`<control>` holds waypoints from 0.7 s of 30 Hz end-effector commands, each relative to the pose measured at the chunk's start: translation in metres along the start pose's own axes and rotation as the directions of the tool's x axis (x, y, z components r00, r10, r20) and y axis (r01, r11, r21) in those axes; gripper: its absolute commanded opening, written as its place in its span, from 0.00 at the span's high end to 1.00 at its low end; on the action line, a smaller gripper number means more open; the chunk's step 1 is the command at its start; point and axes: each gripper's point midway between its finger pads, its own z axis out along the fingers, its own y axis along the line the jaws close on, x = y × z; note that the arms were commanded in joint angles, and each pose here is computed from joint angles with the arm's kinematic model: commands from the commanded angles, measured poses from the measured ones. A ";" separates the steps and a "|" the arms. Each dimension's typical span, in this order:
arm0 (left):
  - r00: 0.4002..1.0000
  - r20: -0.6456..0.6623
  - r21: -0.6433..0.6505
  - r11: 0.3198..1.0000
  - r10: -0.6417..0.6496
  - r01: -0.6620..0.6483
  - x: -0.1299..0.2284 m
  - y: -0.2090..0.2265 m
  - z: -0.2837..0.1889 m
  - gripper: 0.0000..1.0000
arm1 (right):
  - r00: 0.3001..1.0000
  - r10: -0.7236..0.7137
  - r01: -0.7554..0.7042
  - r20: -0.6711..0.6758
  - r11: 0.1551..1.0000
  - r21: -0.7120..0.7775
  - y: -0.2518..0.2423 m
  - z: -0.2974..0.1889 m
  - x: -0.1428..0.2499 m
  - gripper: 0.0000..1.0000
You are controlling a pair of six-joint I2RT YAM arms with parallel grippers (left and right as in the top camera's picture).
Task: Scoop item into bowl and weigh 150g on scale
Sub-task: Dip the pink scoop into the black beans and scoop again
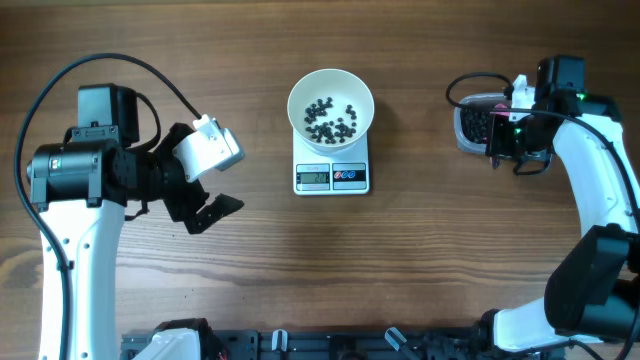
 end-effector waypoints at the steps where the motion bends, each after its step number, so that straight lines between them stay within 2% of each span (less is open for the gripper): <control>1: 0.999 0.035 -0.014 0.999 0.034 -0.034 -0.009 -0.001 -0.007 0.00 | 0.998 0.049 -0.051 -0.045 0.997 -0.050 0.007 0.007 0.009 0.96; 9: 0.999 0.035 -0.014 0.999 0.034 -0.034 -0.009 -0.001 -0.007 0.00 | 0.997 0.078 -0.078 -0.001 0.994 -0.074 0.004 -0.009 0.003 0.96; 21: 0.999 0.035 -0.014 0.999 0.034 -0.034 -0.009 -0.001 -0.007 0.00 | 0.978 0.208 -0.199 0.011 0.948 -0.247 -0.011 -0.021 -0.002 0.96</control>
